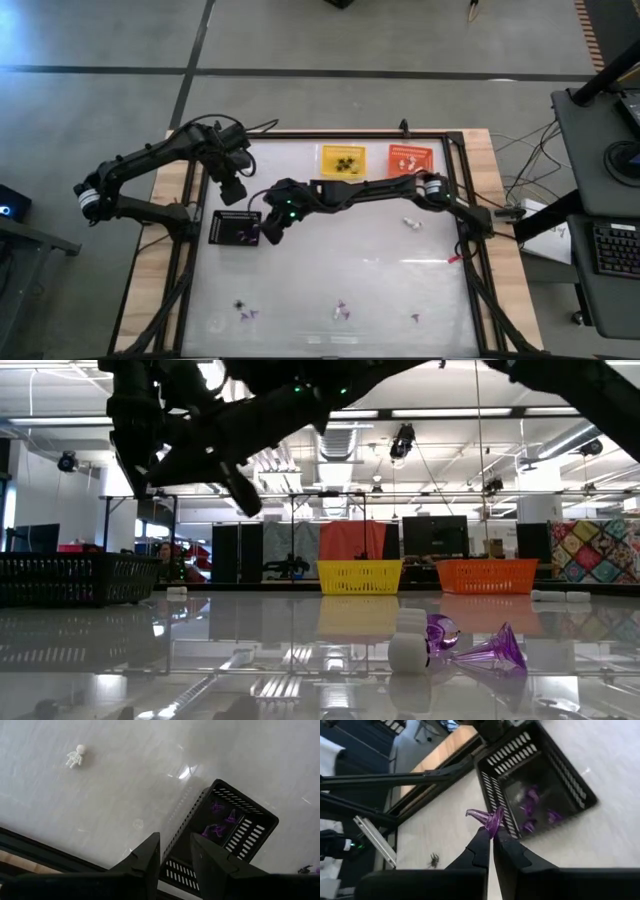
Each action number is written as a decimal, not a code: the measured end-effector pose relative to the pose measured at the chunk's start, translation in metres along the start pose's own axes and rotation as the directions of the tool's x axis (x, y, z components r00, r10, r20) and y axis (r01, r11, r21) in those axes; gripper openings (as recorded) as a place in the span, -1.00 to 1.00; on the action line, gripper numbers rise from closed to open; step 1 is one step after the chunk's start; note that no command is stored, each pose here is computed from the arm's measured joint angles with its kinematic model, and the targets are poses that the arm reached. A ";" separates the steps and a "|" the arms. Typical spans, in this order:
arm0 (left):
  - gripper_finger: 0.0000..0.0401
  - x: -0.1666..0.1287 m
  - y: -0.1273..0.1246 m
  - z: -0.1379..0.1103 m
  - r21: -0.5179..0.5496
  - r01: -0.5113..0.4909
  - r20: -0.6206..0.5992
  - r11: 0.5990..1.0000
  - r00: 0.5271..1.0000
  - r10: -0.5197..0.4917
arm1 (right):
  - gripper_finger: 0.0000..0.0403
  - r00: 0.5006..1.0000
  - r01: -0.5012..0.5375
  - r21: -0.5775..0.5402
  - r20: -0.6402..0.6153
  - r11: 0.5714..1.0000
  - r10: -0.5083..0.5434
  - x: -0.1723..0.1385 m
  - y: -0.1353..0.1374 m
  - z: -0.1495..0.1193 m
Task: Sort Halloween decoration
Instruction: Put the purple witch hat toy into the black bin
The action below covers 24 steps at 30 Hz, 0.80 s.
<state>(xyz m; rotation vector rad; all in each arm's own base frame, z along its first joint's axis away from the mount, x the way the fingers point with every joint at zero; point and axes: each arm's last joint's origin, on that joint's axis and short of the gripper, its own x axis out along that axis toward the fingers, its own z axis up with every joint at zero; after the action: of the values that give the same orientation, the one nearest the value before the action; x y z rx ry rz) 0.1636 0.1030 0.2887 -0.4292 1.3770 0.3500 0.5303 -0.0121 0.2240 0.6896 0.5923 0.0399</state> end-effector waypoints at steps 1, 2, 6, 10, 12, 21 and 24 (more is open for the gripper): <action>-0.55 0.000 0.000 0.000 0.000 0.000 0.000 1.000 1.000 0.000 | -0.96 1.000 -0.013 -0.003 -0.001 1.000 0.013 0.003 0.000 0.001; -0.55 0.000 0.000 0.000 0.000 0.000 0.000 1.000 1.000 0.000 | -0.96 1.000 -0.022 -0.003 -0.005 1.000 0.022 0.007 0.000 0.002; -0.55 0.000 0.000 0.000 0.001 0.000 0.000 1.000 1.000 0.000 | -0.96 0.999 -0.035 -0.005 -0.006 0.999 0.035 0.016 -0.002 0.003; -0.55 0.000 0.000 0.000 0.003 0.000 0.001 1.000 1.000 0.000 | -0.96 0.999 -0.033 -0.002 -0.014 0.999 0.033 0.024 -0.007 -0.001; -0.55 0.000 0.000 0.000 0.004 0.000 0.003 1.000 1.000 0.000 | -0.96 0.999 -0.031 -0.001 -0.017 1.000 0.031 0.028 -0.010 -0.003; -0.55 0.000 0.000 0.000 0.005 0.000 0.005 1.000 1.000 0.000 | -0.96 0.998 -0.069 0.001 -0.009 0.998 0.069 0.049 -0.020 -0.006; -0.55 0.000 0.000 0.001 0.005 -0.001 0.006 1.000 1.000 0.001 | -0.96 0.997 -0.071 0.000 -0.008 0.997 0.071 0.050 -0.020 -0.006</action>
<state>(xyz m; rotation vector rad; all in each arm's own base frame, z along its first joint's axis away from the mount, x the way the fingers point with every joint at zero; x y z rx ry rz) 0.1640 0.1033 0.2888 -0.4234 1.3724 0.3478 0.5655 -0.0129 0.1831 0.7108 0.5756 0.1089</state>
